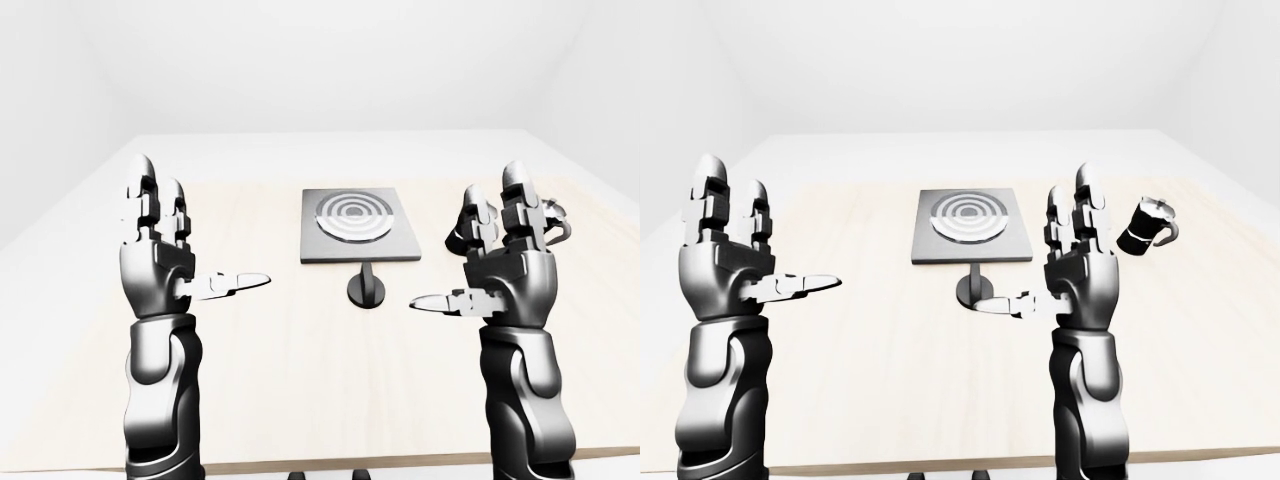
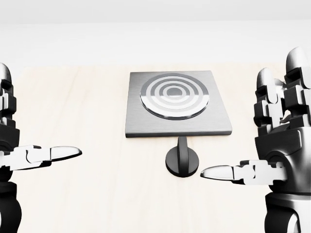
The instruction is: Turn off the stove.
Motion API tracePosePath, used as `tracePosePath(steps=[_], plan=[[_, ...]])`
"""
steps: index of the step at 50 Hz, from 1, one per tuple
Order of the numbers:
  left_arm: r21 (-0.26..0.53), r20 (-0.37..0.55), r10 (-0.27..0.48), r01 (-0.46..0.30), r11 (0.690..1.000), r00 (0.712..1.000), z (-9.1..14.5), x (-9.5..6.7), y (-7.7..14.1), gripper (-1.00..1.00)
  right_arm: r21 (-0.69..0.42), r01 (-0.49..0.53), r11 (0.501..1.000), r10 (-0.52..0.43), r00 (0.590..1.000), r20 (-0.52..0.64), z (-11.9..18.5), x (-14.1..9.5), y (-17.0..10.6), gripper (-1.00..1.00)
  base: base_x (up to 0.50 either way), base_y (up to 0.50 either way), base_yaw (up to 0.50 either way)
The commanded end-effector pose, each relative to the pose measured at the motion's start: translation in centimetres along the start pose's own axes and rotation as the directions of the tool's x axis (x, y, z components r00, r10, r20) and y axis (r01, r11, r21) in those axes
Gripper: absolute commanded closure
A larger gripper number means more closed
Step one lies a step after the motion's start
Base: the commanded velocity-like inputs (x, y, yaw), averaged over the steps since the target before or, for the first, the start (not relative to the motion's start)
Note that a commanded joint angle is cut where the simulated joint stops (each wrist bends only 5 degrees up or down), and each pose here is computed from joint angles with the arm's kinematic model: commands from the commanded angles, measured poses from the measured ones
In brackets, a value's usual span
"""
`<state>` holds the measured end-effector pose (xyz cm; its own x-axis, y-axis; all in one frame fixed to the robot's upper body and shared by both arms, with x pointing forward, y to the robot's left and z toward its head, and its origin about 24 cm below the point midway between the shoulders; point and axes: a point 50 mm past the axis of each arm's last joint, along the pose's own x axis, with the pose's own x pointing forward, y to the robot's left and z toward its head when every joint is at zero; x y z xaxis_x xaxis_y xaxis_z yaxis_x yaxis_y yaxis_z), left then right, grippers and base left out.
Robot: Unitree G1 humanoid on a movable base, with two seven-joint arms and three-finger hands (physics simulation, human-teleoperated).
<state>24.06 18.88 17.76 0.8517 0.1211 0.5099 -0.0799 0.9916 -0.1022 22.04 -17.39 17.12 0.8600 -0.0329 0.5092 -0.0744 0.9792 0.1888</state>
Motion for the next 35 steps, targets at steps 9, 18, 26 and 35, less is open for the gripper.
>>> tracePosePath(steps=[9,18,26,35], plan=[[-0.001,0.004,-0.002,0.002,1.000,1.000,0.1,-0.1,-0.1,-1.00,-0.025,0.027,0.999,-0.027,1.000,-0.013,-0.3,0.0,-0.3,-1.00,0.50,0.00,0.00],[0.001,0.004,0.002,-0.002,1.000,1.000,0.1,0.0,0.1,-1.00,-0.076,0.037,0.996,-0.042,0.997,-0.061,-1.5,0.2,-0.1,-1.00,0.03,0.00,0.00],[0.001,0.013,0.001,-0.001,1.000,1.000,0.3,0.0,0.1,-1.00,-0.174,0.046,0.984,-0.071,0.988,-0.140,-3.7,0.3,0.0,-1.00,0.00,0.00,0.00],[0.002,0.025,0.000,0.000,1.000,1.000,0.6,0.0,0.0,-1.00,-0.168,-0.023,0.985,-0.017,0.973,-0.232,-5.5,-0.3,0.1,-1.00,0.00,0.00,0.00]])
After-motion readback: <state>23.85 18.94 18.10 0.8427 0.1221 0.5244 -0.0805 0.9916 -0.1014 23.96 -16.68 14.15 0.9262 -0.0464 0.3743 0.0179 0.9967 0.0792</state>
